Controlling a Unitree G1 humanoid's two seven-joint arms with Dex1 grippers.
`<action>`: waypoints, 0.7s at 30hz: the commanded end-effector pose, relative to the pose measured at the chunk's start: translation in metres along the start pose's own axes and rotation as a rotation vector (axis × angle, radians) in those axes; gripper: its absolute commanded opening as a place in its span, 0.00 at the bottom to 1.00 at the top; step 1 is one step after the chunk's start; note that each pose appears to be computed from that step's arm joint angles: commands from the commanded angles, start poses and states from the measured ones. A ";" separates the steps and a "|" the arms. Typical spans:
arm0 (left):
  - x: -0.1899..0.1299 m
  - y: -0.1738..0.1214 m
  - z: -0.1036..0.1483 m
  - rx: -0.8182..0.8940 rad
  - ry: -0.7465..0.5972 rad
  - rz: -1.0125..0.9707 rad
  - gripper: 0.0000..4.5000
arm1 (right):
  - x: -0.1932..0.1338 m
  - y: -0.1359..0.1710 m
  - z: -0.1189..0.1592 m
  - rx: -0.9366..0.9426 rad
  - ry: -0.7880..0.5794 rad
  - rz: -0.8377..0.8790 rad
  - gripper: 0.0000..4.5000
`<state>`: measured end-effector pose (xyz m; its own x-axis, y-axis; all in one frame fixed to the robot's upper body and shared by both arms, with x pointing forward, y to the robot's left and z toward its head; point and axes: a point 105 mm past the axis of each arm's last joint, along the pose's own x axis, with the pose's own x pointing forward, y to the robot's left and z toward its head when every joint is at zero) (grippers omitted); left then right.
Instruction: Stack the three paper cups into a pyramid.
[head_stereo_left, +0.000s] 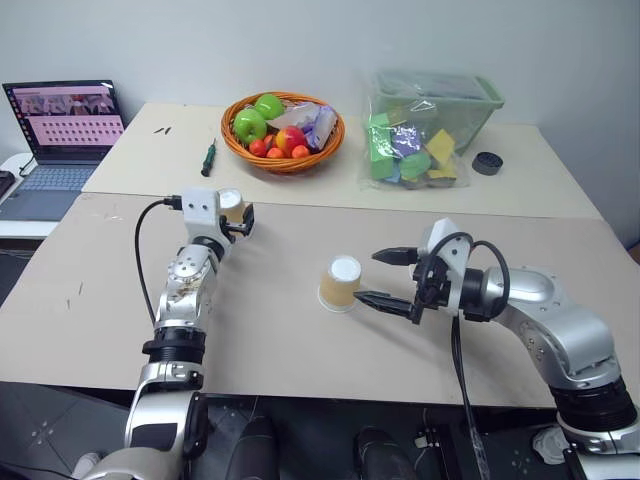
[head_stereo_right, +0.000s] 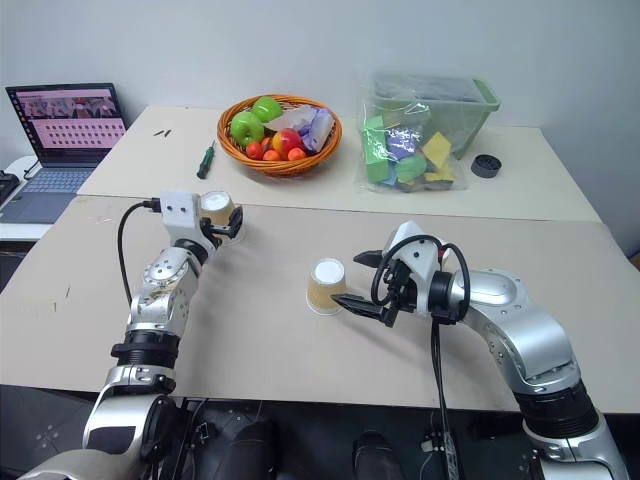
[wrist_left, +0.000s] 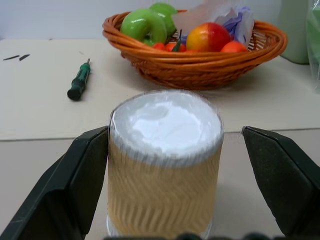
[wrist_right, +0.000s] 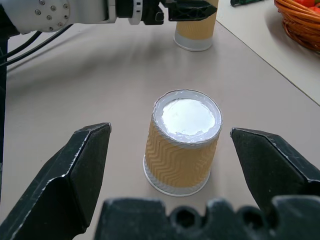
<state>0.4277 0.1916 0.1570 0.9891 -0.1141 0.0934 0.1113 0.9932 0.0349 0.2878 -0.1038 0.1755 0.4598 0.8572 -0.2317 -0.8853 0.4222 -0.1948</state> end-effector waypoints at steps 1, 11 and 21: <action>0.006 0.000 0.014 0.025 -0.046 -0.006 0.99 | -0.004 -0.001 0.013 -0.048 -0.035 -0.015 1.00; 0.005 -0.001 0.014 0.028 -0.060 -0.010 0.84 | -0.005 -0.001 0.011 -0.045 -0.029 -0.022 1.00; -0.003 -0.018 0.027 0.084 -0.131 -0.141 0.59 | -0.001 0.003 0.005 -0.034 -0.014 -0.006 1.00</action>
<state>0.4264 0.1838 0.1567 0.9762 -0.1831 0.1160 0.1724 0.9803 0.0966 0.2873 -0.1053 0.1708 0.4658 0.8509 -0.2430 -0.8831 0.4296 -0.1886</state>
